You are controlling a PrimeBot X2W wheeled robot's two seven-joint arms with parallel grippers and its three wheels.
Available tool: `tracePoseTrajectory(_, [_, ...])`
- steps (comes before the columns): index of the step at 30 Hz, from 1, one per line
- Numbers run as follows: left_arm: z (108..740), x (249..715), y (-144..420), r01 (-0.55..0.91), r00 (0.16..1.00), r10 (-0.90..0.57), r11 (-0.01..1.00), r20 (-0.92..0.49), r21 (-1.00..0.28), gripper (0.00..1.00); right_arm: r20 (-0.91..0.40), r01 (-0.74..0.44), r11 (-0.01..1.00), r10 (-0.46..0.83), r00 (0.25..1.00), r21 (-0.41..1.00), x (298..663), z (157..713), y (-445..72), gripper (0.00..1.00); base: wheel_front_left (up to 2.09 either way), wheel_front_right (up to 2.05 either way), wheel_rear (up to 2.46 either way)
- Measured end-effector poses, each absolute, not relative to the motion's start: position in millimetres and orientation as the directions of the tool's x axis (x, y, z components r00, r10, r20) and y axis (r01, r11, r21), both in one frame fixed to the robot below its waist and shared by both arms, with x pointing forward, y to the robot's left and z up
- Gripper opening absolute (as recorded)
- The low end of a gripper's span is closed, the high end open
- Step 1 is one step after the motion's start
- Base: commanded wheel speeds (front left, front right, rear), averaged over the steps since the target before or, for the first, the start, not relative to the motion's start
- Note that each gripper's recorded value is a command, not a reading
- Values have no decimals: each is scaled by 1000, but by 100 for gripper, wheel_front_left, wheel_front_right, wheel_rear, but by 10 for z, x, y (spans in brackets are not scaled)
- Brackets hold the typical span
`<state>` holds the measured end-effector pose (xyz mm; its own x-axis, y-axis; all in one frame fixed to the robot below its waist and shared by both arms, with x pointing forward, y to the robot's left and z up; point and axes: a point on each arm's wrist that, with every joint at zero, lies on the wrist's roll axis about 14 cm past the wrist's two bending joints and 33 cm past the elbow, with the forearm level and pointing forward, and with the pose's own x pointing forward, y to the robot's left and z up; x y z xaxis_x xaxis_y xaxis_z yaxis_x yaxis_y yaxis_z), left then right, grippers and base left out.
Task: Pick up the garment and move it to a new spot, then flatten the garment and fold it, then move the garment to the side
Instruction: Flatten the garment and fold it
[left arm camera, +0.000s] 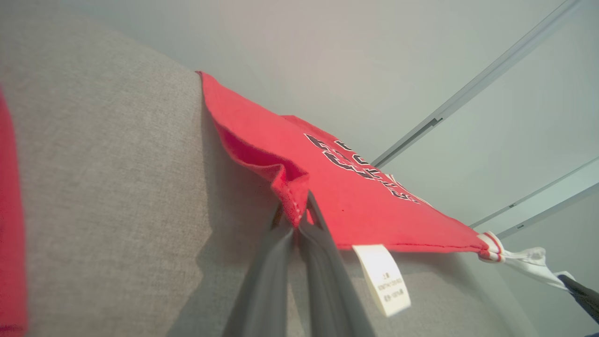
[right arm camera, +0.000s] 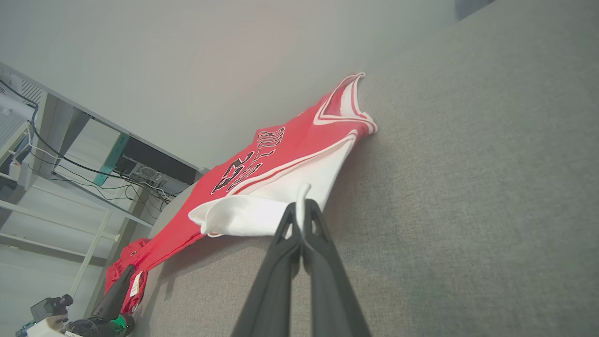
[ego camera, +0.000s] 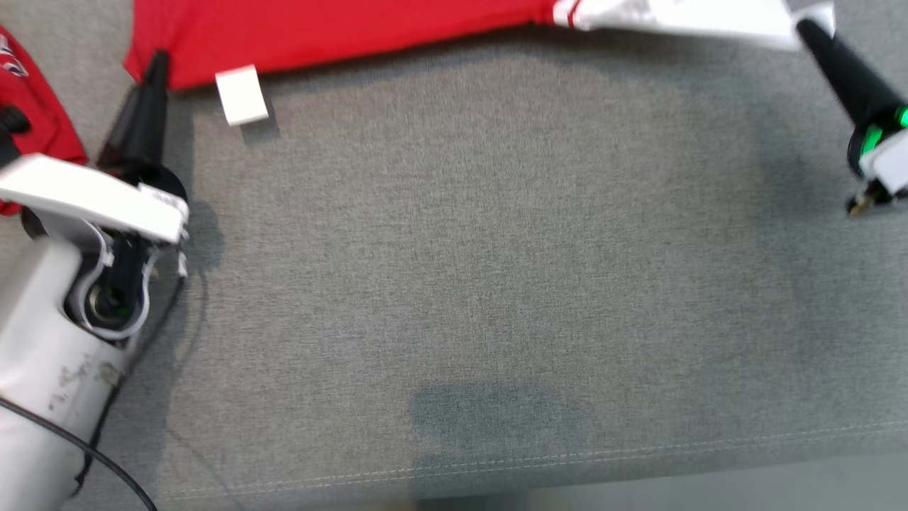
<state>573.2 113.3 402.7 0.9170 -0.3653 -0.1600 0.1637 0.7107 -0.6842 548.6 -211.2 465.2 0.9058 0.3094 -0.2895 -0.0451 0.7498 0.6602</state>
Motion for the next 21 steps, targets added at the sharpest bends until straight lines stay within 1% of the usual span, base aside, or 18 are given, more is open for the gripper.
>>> tracePoseTrajectory(5, [4038, 5354, 1150, 137, 909, -361, 731, -209, -668, 0, -286, -30, 716, 317, 904, 697, 5090, 4719, -2099, 0, 0, 0, 0])
tracePoseTrajectory(11, [4102, 4933, 1207, 115, 907, -344, 756, -242, -644, 0, -280, -39, 703, 333, 900, 710, 4657, 4834, -2064, 0, 0, 0, 0])
tracePoseTrajectory(18, [4158, 4505, 1195, 92, 912, -325, 757, -251, -647, 0, -279, -46, 681, 360, 890, 731, 4236, 4895, -2008, 0, 0, 0, 0])
tracePoseTrajectory(21, [4158, 4383, 1186, 93, 911, -324, 762, -253, -641, 0, -283, -47, 683, 363, 888, 729, 4120, 4891, -2005, 0, 0, 0, 0])
